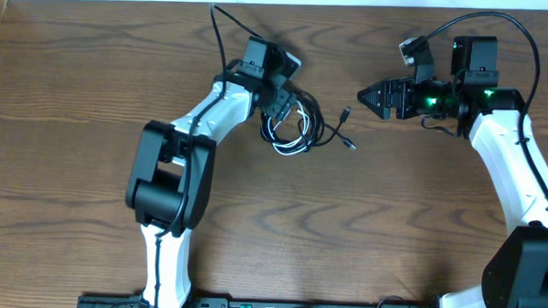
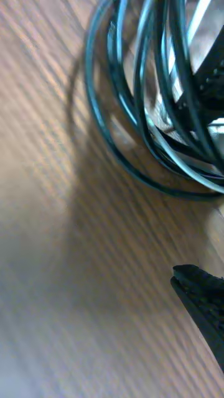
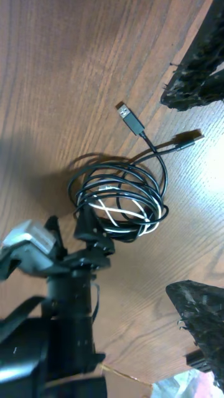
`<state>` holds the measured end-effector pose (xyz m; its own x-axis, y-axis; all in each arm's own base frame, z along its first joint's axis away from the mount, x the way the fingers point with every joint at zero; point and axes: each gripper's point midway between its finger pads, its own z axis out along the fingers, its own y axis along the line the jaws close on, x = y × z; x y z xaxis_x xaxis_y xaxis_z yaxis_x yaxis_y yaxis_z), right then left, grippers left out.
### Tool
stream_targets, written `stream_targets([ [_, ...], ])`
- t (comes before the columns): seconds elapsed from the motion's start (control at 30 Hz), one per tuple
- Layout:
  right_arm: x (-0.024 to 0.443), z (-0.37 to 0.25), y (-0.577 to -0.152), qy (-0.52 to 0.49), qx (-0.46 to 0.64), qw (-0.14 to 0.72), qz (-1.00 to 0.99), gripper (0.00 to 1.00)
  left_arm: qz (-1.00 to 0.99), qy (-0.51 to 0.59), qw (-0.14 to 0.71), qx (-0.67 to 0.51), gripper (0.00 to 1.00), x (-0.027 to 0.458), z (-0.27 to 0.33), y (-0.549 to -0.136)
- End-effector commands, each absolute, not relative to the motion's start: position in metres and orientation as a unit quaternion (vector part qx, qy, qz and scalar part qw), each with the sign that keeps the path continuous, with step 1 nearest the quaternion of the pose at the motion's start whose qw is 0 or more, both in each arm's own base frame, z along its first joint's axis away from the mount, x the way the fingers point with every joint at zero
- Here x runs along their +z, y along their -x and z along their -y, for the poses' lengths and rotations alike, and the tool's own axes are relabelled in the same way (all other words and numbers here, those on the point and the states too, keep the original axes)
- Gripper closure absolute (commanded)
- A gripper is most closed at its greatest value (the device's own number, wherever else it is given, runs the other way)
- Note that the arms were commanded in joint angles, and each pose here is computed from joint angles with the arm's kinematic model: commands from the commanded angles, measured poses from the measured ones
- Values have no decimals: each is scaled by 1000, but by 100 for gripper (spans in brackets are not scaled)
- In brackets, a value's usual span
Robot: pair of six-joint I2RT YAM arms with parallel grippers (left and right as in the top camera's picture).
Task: Untangle cables
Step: 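Grasp the black-and-white cable bundle with the left gripper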
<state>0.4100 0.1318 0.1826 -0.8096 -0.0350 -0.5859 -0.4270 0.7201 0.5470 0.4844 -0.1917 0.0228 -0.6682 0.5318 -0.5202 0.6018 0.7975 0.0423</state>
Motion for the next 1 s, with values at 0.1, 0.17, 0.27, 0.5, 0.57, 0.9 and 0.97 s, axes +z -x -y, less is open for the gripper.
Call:
stream_targets([
  [0.1, 188, -135, -411, 130, 358, 279, -881, 15, -894, -370, 246, -57, 30, 2, 208, -476],
  [0.17, 188, -135, -411, 130, 358, 278, -882, 15, -891, -376, 247, -58, 34, 0, 213, -475],
  [0.27, 188, -135, -410, 130, 358, 278, -882, 15, -887, -385, 249, -55, 52, -4, 217, -476],
  [0.5, 187, -135, -409, 129, 359, 275, -883, 15, -885, -388, 253, -51, 92, -4, 213, -479],
  [0.57, 187, -135, -409, 129, 359, 274, -883, 15, -893, -363, 262, -49, 92, 5, 208, -485],
  [0.9, 189, -147, -408, 139, 364, 275, -879, 14, -934, -77, 342, -73, 93, 127, 171, -498],
  [0.97, 190, -152, -408, 133, 369, 272, -879, 14, -935, -23, 342, -93, 92, 151, 167, -487],
])
